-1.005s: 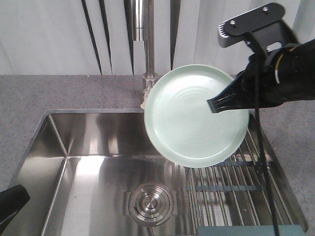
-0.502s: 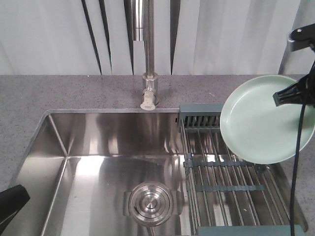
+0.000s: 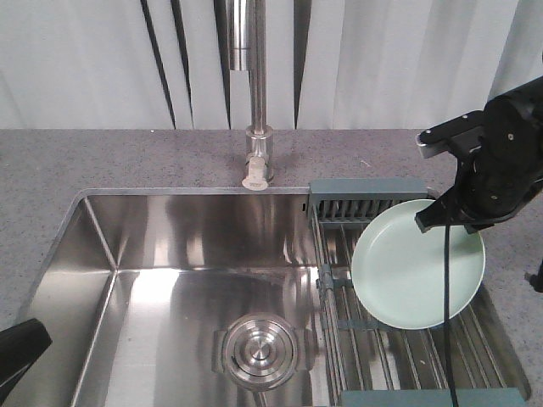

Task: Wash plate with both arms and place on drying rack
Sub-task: 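Lower the plate flat onto the drying rack and open the right gripper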

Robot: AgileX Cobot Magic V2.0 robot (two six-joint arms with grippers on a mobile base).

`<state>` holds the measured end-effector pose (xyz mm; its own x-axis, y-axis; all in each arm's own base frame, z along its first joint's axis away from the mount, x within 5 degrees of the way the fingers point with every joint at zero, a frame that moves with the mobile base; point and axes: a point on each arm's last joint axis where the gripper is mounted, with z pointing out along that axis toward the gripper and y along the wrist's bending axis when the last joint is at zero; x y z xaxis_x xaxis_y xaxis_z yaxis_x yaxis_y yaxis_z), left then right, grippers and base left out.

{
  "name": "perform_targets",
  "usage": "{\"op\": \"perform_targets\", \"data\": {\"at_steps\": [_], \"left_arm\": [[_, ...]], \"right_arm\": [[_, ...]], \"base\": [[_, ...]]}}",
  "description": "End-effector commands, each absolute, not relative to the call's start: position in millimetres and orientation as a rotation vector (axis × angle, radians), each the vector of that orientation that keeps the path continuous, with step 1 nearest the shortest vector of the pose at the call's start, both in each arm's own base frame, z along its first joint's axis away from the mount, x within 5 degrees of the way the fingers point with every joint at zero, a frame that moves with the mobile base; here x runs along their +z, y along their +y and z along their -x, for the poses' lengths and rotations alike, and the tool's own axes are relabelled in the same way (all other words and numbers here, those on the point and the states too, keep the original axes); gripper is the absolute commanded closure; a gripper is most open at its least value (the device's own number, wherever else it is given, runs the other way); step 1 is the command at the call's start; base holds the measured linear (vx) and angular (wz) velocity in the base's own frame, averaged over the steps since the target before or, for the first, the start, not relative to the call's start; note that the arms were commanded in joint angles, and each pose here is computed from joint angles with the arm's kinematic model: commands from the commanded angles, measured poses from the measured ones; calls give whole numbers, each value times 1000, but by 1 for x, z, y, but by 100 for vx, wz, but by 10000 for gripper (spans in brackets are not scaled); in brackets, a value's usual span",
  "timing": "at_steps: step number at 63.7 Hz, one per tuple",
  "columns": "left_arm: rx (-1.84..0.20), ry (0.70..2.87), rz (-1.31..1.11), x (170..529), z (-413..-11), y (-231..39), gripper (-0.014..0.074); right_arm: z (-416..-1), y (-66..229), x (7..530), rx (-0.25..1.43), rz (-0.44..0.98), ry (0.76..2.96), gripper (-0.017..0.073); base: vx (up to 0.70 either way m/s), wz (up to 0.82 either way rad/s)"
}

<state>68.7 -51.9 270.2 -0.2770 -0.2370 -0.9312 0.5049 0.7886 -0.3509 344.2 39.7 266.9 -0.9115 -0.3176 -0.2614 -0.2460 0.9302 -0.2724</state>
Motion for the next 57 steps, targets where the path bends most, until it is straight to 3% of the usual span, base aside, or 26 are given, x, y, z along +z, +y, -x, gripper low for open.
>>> {"op": "perform_targets", "data": {"at_steps": [1, 27, 57], "left_arm": [[-734, 1687, -193, 278, -70, -51, 600], [-734, 1687, -193, 278, -70, -51, 600], [-733, 1687, -192, 278, -70, -51, 600]], "right_arm": [[-348, 38, 285, -332, 435, 2679, 563], [-356, 41, 276, -317, 501, 2662, 528], [-356, 38, 279, -366, 521, 2651, 201]], "base": [[0, 0], [0, 0], [0, 0]]}}
